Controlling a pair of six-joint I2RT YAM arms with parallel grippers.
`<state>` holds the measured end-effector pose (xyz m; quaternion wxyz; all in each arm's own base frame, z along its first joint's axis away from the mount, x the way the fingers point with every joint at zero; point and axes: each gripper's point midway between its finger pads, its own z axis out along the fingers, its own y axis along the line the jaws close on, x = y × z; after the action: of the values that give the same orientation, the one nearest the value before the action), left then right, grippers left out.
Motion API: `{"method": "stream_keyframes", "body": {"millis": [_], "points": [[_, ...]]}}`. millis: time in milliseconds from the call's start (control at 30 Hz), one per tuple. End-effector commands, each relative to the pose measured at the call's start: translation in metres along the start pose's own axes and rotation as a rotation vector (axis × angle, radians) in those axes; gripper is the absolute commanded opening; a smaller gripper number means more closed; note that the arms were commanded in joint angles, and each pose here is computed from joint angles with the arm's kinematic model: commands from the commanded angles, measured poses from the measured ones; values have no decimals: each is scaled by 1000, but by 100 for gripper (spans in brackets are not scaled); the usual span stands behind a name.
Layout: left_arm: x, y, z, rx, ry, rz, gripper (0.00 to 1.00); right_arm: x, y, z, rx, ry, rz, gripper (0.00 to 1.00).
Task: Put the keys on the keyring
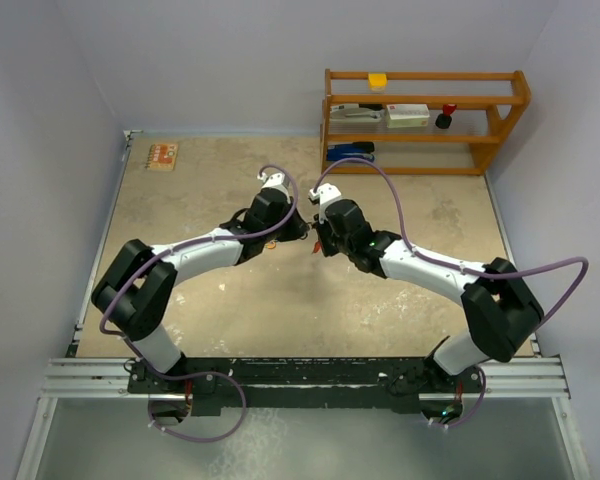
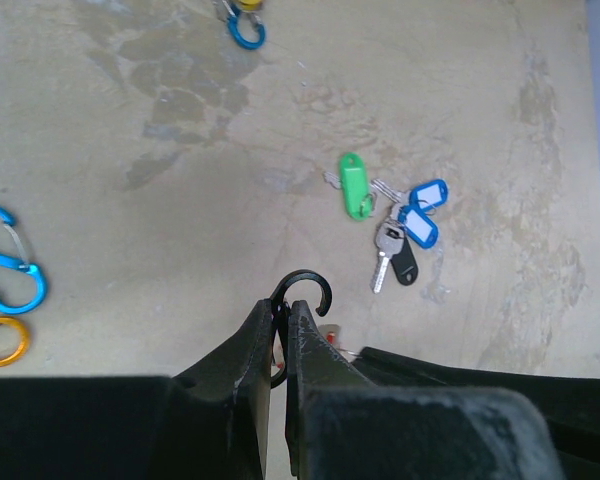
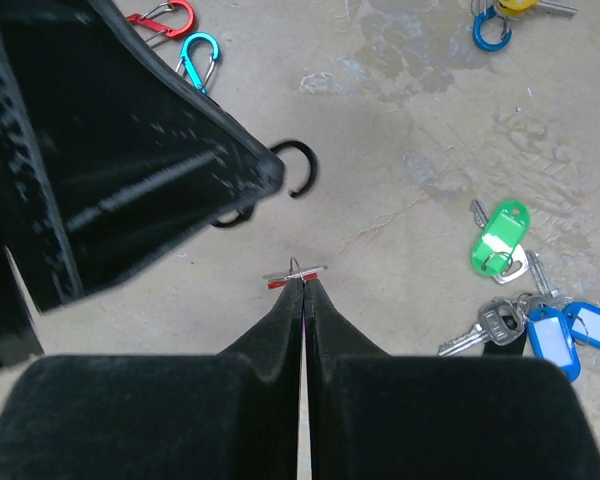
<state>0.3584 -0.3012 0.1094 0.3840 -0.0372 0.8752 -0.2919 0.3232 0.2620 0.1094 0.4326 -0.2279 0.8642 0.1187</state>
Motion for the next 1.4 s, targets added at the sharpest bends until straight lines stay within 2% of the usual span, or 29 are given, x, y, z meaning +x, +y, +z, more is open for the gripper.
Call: {"method": "stream_keyframes", "body": {"millis": [0,1000,1367], "points": [[-10,-37,1,95,-21,29,0,-32,3,-1,12,-88,-10,0],[20,-43,-2,100,52,71,0,-35,-9,-11,74,-121,-8,0],[16,-44,-9,101,43,78,0,-32,-13,-12,98,-114,-8,0]]}}
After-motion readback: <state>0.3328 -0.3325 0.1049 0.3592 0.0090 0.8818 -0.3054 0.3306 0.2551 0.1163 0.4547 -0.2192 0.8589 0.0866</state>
